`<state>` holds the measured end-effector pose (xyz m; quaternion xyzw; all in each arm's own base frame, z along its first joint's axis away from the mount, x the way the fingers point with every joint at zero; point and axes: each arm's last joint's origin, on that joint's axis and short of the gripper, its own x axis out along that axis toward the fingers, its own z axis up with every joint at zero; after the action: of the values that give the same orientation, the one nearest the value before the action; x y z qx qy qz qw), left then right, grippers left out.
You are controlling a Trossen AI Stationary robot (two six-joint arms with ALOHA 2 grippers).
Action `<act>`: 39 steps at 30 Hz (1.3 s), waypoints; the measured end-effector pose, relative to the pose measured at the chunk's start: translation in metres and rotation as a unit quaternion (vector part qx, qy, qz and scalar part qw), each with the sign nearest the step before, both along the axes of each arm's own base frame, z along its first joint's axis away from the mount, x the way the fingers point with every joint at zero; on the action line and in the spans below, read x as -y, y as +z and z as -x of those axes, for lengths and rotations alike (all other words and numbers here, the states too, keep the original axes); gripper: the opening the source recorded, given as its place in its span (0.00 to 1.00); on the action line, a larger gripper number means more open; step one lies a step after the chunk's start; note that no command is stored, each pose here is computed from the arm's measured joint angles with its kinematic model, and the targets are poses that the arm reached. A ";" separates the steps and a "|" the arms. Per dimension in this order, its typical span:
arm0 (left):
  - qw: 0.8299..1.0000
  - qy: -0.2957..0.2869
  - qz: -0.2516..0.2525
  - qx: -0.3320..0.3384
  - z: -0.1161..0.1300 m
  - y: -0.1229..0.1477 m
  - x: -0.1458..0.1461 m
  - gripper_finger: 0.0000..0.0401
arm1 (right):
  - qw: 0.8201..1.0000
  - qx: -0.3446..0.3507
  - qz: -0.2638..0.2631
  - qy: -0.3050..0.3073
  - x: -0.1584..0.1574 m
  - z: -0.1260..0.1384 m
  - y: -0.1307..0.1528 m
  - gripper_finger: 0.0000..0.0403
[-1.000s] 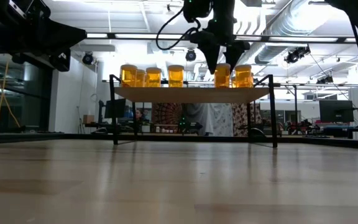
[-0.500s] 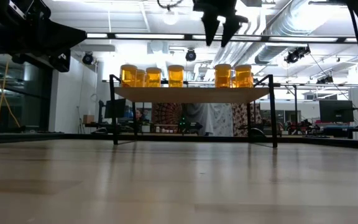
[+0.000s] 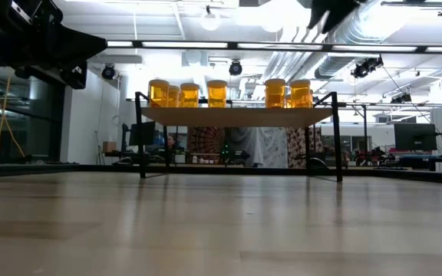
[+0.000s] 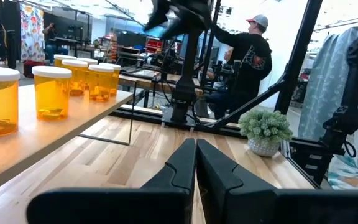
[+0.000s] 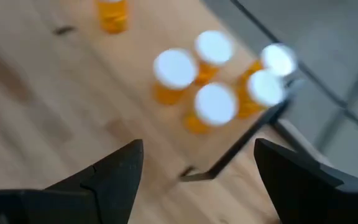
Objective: Pick and place medicine bottles onto shelf by color
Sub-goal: Return to Home Position
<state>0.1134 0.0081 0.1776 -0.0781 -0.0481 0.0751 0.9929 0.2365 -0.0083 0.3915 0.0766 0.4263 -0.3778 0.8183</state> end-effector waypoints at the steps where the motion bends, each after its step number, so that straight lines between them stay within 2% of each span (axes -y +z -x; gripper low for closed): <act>1: 1.000 0.000 0.000 0.000 0.000 0.000 0.000 0.01 | 1.000 0.021 -0.007 0.013 -0.005 0.009 -0.006 0.74; 4: 1.000 0.000 0.000 0.000 0.000 0.000 0.000 0.01 | 0.993 0.095 -0.032 0.056 -0.016 0.033 -0.028 0.74; 8: 1.000 0.000 0.000 0.000 0.000 0.000 0.000 0.01 | 0.978 0.180 -0.029 0.106 -0.021 0.055 -0.053 0.74; 15: 1.000 0.000 0.000 -0.002 0.000 0.000 0.000 0.01 | 0.955 0.265 -0.018 0.130 -0.018 0.084 -0.080 0.74; 18: 1.000 0.000 0.000 -0.002 0.000 0.000 0.000 0.01 | 0.953 0.272 -0.021 0.130 -0.017 0.090 -0.094 0.74; 22: 1.000 0.000 0.000 -0.002 0.000 0.000 0.000 0.01 | 0.959 0.249 -0.023 0.131 -0.017 0.093 -0.114 0.74; 25: 1.000 0.000 0.000 -0.002 0.000 0.000 0.000 0.01 | 0.957 0.263 -0.044 0.111 -0.017 0.090 -0.120 0.74; 28: 1.000 0.000 0.000 -0.002 0.000 0.000 0.000 0.01 | 0.959 0.255 -0.046 0.115 -0.018 0.085 -0.123 0.74; 35: 1.000 0.000 0.000 -0.002 0.000 0.000 0.000 0.01 | 0.958 0.203 0.036 0.200 -0.019 0.083 -0.122 0.74; 39: 1.000 0.000 0.000 -0.002 0.000 0.000 0.000 0.01 | 0.951 0.212 0.038 0.224 -0.018 0.091 -0.122 0.74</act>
<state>0.1134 0.0081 0.1773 -0.0781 -0.0462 0.0753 0.9930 0.1454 0.0100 0.2691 0.0266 0.2344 -0.1760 0.9557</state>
